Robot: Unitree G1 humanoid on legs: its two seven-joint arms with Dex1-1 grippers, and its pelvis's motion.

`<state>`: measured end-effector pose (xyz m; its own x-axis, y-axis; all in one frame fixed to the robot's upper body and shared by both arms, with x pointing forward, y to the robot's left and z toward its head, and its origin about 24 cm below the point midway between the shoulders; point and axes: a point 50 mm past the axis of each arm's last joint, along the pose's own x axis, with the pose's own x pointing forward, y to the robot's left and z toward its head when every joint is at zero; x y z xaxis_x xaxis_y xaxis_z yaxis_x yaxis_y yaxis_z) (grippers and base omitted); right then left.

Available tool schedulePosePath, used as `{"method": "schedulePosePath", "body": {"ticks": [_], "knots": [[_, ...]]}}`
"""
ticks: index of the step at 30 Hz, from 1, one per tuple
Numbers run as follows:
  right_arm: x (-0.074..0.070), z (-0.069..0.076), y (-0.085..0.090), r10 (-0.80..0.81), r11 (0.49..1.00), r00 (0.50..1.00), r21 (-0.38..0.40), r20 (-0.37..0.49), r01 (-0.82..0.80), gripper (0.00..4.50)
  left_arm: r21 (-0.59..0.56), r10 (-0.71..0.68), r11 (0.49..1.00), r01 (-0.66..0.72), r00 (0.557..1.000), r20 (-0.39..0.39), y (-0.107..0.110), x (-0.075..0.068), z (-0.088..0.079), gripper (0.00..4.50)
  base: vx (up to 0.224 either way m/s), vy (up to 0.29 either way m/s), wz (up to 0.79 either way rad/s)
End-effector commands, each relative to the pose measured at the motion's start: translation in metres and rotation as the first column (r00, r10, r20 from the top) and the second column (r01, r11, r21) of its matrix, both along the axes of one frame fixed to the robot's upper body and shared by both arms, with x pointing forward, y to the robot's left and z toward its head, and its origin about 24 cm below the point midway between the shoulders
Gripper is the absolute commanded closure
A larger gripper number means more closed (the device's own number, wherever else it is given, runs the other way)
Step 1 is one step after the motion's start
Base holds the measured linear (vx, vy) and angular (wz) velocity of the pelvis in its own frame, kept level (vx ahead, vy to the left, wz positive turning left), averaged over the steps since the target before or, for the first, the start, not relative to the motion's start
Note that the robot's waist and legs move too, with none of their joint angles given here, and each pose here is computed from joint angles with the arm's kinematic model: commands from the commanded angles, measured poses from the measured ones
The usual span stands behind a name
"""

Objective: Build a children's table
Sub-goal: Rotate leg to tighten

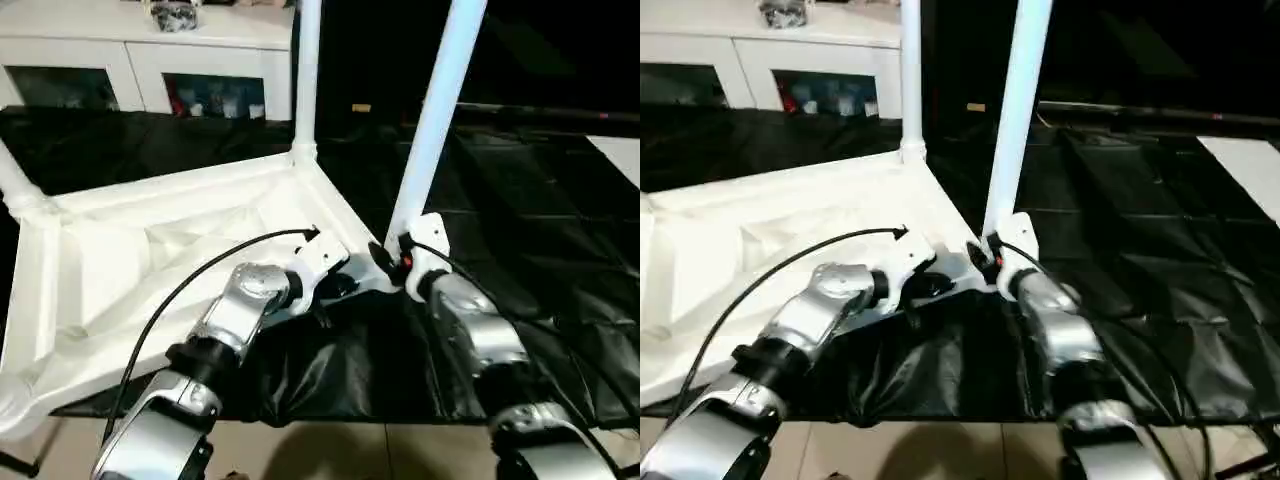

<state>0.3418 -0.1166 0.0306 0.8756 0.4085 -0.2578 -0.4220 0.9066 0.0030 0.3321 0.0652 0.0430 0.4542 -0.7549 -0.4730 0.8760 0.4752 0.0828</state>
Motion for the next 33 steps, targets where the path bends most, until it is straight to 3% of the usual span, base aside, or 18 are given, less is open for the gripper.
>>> {"method": "schedulePosePath", "body": {"ticks": [1, 3, 11, 14, 15, 17, 19, 20, 24, 27, 33], "knots": [[-0.011, -0.007, 0.045, 0.194, 0.979, 0.98, 0.064, -0.047, -0.191, 1.81, -0.036, -0.018, 0.999, 0.022, 0.995, 0.103, -0.024, 0.007, 0.021, 4.5, 0.0, 0.0, 0.0], [-0.011, -0.007, 0.044, 0.203, 0.978, 0.979, 0.047, -0.034, -0.201, 1.48, -0.034, -0.021, 0.999, 0.025, 0.994, 0.105, -0.021, 0.007, 0.021, 4.5, 0.0, 0.0, 0.0], [-0.017, -0.005, 0.031, 0.352, 0.936, 0.936, -0.016, 0.009, -0.352, 1.35, -0.044, -0.108, 0.993, 0.113, 0.988, 0.106, -0.005, 0.003, 0.022, 4.5, 0.0, 0.0, 0.0], [-0.03, -0.003, 0.019, 0.536, 0.844, 0.845, -0.017, 0.002, -0.535, 1.35, -0.063, -0.181, 0.98, 0.187, 0.979, 0.094, 0.006, -0.002, 0.023, 4.5, 0.017, -0.008, 0.01], [-0.03, -0.003, 0.019, 0.536, 0.844, 0.845, -0.017, 0.002, -0.535, 1.35, -0.063, -0.181, 0.98, 0.187, 0.979, 0.094, 0.006, -0.002, 0.023, 4.5, 0.05, -0.023, 0.04], [-0.04, -0.004, 0.007, 0.634, 0.773, 0.773, -0.021, -0.017, -0.634, 1.35, -0.081, -0.259, 0.96, 0.267, 0.961, 0.093, 0.012, -0.008, 0.026, 4.5, 0.053, -0.033, 0.04], [-0.042, -0.004, 0.004, 0.649, 0.76, 0.76, -0.018, -0.024, -0.649, 1.35, -0.083, -0.276, 0.956, 0.283, 0.957, 0.09, 0.014, -0.009, 0.027, 4.5, 0.053, -0.038, 0.04], [-0.049, -0.004, -0.002, 0.701, 0.712, 0.711, -0.005, -0.045, -0.702, 1.35, -0.082, -0.303, 0.947, 0.309, 0.95, 0.082, 0.017, -0.011, 0.027, 4.5, 0.052, -0.036, 0.01], [-0.06, -0.004, -0.01, 0.765, 0.642, 0.638, 0.034, -0.085, -0.766, 1.35, -0.078, -0.326, 0.94, 0.331, 0.942, 0.073, 0.022, -0.013, 0.027, 4.5, 0.013, -0.009, 0.0], [-0.073, -0.005, -0.021, 0.818, 0.569, 0.557, 0.06, -0.147, -0.82, 1.35, -0.07, -0.368, 0.926, 0.37, 0.929, 0.041, 0.031, -0.017, 0.026, 4.5, 0.0, 0.0, 0.0], [-0.08, -0.004, -0.027, 0.842, 0.525, 0.507, 0.065, -0.185, -0.849, 1.61, -0.066, -0.393, 0.917, 0.393, 0.92, 0.018, 0.037, -0.019, 0.026, 4.5, 0.0, 0.0, 0.0]]}}
